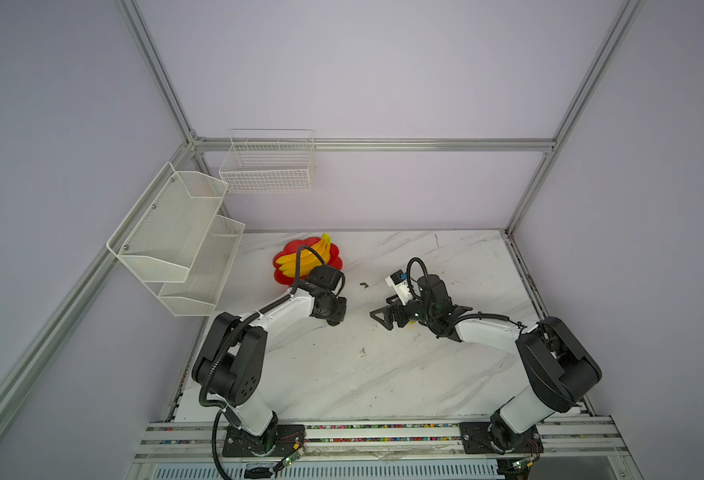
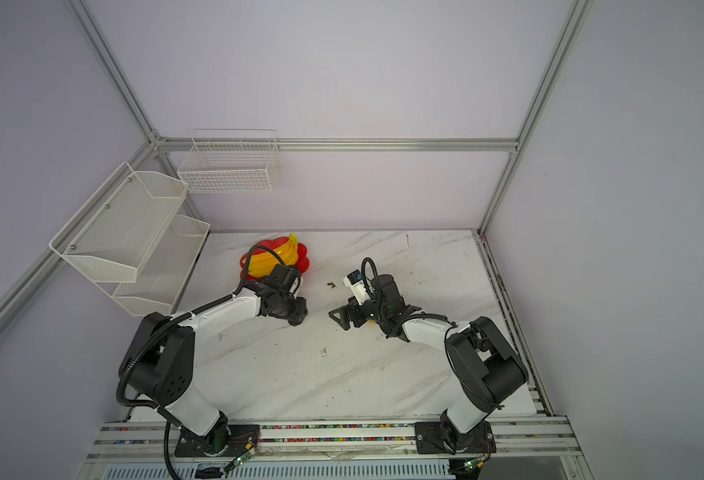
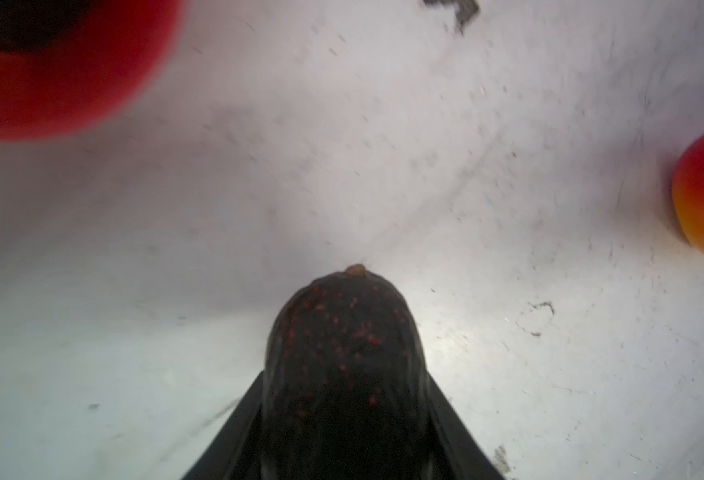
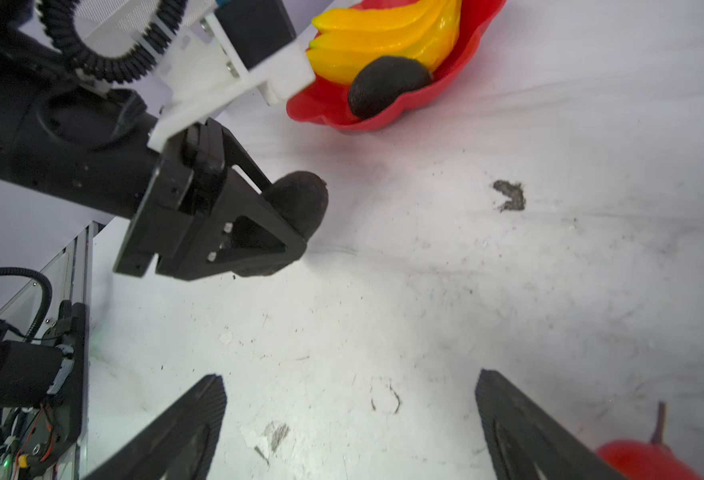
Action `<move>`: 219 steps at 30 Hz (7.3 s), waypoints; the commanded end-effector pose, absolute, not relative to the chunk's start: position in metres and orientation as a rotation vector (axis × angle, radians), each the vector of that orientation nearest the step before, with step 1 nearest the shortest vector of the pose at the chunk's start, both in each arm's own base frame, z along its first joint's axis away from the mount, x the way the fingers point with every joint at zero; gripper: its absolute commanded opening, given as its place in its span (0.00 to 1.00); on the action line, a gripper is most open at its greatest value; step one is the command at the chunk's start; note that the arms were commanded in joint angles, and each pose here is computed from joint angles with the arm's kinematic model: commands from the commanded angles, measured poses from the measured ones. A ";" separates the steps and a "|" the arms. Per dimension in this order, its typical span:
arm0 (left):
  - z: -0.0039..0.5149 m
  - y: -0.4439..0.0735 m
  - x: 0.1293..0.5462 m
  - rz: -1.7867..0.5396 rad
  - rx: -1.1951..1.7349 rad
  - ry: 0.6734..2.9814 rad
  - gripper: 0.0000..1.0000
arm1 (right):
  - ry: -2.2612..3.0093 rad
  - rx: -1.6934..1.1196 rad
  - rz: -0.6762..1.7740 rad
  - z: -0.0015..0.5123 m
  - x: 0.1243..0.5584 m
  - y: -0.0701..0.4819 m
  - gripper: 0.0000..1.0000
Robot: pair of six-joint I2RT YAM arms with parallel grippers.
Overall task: Place and organize the fake fruits in the fruit bowl
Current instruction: 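Place the second avocado in the bowl next to the first with the left gripper, then withdraw the left gripper while the right gripper grasps a mango, then carry the mango with the right gripper and set it in the bowl, then move the right gripper to the second mango, grasp and lift it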
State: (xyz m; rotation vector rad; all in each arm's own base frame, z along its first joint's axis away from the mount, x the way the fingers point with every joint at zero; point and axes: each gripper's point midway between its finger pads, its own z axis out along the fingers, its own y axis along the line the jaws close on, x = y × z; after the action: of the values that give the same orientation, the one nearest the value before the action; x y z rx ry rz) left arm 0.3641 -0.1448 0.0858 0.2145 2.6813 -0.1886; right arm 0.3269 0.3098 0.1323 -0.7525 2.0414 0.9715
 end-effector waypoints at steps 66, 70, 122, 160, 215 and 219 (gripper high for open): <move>0.188 -0.169 0.403 -0.366 0.630 2.222 1.00 | 2.430 -0.140 0.456 0.098 0.369 0.205 0.97; 0.185 -0.204 0.372 -0.420 0.728 2.193 1.00 | 2.470 -0.218 0.468 0.089 0.360 0.208 0.88; 0.222 -0.040 0.414 -0.208 0.029 1.998 1.00 | 2.014 -0.684 1.140 0.164 0.482 0.471 0.45; 0.209 -0.034 0.400 -0.223 0.001 2.032 1.00 | 2.000 -0.717 0.991 0.118 0.514 0.487 0.62; 0.240 -0.263 0.297 -0.886 0.896 1.774 1.00 | 2.548 0.819 -0.154 0.054 0.301 0.026 0.78; 0.239 -0.262 0.299 -0.875 0.895 1.776 1.00 | 2.566 0.826 -0.148 0.047 0.297 0.025 0.77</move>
State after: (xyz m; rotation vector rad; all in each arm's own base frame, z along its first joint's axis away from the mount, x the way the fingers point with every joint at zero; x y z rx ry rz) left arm 0.2991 -0.2634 0.2308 0.8905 1.8177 -0.8955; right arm 0.2984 0.0264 0.0518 0.8146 2.5615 -0.1543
